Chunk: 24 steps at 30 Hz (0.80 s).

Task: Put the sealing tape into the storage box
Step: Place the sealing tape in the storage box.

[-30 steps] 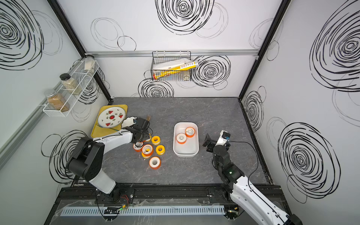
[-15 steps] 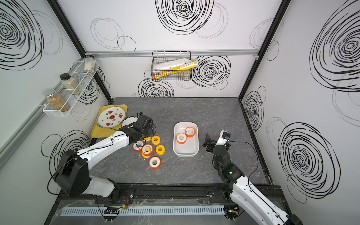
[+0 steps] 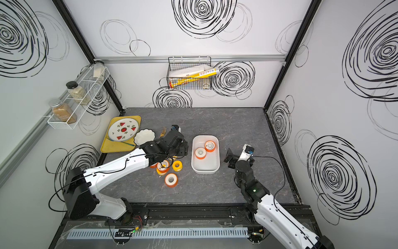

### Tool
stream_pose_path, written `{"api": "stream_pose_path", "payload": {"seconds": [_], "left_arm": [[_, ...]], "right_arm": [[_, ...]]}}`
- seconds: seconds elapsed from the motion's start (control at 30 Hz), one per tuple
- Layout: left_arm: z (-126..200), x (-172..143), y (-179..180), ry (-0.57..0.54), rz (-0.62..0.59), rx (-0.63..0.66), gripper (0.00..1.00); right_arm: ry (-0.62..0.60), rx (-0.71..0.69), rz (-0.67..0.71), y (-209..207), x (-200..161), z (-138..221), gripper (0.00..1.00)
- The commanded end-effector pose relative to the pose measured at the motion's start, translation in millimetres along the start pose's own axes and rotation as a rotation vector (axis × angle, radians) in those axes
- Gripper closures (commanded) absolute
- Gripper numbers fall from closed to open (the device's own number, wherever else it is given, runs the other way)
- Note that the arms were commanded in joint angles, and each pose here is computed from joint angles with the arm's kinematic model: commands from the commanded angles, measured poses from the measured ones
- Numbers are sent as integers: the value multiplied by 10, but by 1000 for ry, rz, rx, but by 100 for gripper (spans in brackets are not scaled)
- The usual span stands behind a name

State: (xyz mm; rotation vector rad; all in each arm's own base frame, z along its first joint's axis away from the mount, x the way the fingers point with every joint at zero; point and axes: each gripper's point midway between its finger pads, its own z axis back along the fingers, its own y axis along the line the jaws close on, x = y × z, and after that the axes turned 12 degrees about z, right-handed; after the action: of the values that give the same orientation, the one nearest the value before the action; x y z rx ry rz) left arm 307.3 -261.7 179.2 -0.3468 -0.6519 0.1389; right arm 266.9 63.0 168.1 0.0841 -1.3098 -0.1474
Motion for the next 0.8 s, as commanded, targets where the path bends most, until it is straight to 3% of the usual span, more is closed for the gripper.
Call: {"api": "stream_pose_path", "payload": {"seconds": [0.0, 0.43, 0.77], "left_arm": [[-75, -91, -264, 26, -34, -57, 35], [-538, -559, -875, 144, -122, -114, 35], [-919, -824, -1056, 209, -155, -102, 35]], "right_arm": [[-20, -17, -21, -30, 48, 1, 0], [-19, -23, -24, -43, 48, 3, 1], [-24, -25, -30, -54, 52, 12, 1]]}}
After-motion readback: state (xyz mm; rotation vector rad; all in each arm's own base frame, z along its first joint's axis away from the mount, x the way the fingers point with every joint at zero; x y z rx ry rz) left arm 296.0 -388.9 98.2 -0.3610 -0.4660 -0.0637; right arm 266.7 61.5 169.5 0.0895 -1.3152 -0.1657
